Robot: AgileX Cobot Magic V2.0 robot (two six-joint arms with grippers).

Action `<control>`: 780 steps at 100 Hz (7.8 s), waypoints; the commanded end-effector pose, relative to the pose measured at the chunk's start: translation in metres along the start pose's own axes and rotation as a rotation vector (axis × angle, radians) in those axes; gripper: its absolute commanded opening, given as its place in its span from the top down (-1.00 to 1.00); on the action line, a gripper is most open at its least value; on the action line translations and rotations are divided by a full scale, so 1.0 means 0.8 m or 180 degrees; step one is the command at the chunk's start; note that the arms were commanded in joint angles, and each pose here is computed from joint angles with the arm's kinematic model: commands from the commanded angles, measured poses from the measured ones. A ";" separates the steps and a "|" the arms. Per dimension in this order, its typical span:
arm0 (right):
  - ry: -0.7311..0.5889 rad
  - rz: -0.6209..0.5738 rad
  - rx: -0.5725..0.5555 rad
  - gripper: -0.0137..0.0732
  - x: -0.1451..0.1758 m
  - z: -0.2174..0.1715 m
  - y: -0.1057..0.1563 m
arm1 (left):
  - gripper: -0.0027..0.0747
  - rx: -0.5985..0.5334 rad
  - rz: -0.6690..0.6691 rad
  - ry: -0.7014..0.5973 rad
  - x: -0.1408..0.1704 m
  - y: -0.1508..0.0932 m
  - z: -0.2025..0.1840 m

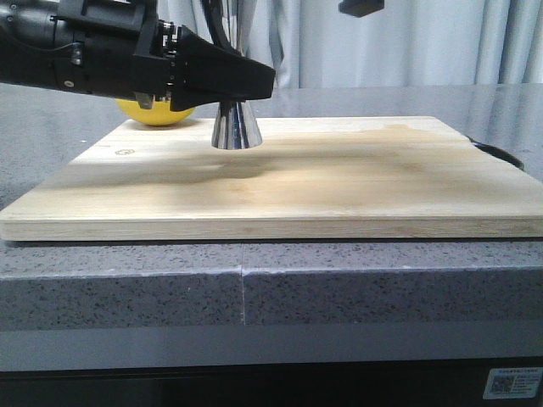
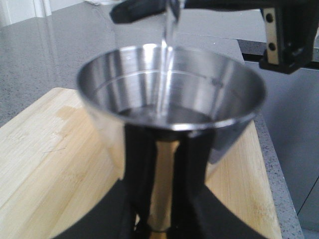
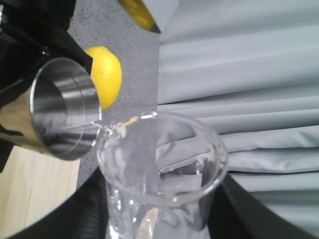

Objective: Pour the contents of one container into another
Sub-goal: 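Hold the beaker tilted over the jigger with the right gripper, continuing the pour, then tip the beaker upright and move it away from the jigger with the right gripper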

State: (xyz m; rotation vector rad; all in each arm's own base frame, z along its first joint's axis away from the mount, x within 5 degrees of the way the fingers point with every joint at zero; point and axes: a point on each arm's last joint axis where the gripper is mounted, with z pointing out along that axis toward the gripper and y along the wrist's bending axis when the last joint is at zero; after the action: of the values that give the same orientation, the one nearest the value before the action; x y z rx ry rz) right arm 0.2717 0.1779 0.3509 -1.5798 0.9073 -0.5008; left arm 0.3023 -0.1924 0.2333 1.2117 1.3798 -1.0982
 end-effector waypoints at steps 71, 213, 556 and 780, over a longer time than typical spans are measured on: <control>0.0005 -0.0210 0.0220 0.62 -0.005 -0.017 -0.028 | 0.98 0.0192 0.0129 -0.0487 -0.045 -0.014 -0.004; 0.0052 -0.0372 0.0201 0.62 -0.003 -0.017 -0.027 | 0.98 0.0192 0.0129 -0.0487 -0.045 -0.014 -0.004; -0.0108 0.0943 0.0369 0.62 -0.012 -0.016 -0.032 | 0.98 0.0192 0.0129 -0.0487 -0.045 -0.014 -0.004; 0.0138 0.4178 0.1569 0.62 0.164 -0.018 0.103 | 0.98 0.0221 0.0148 -0.0447 -0.044 -0.015 -0.003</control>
State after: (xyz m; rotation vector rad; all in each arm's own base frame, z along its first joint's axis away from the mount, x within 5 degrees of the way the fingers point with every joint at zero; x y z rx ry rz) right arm 0.3130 0.0694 0.2371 -0.3646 1.6177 0.1794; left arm 0.3014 -0.1923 0.2323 1.2292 1.3801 -1.0958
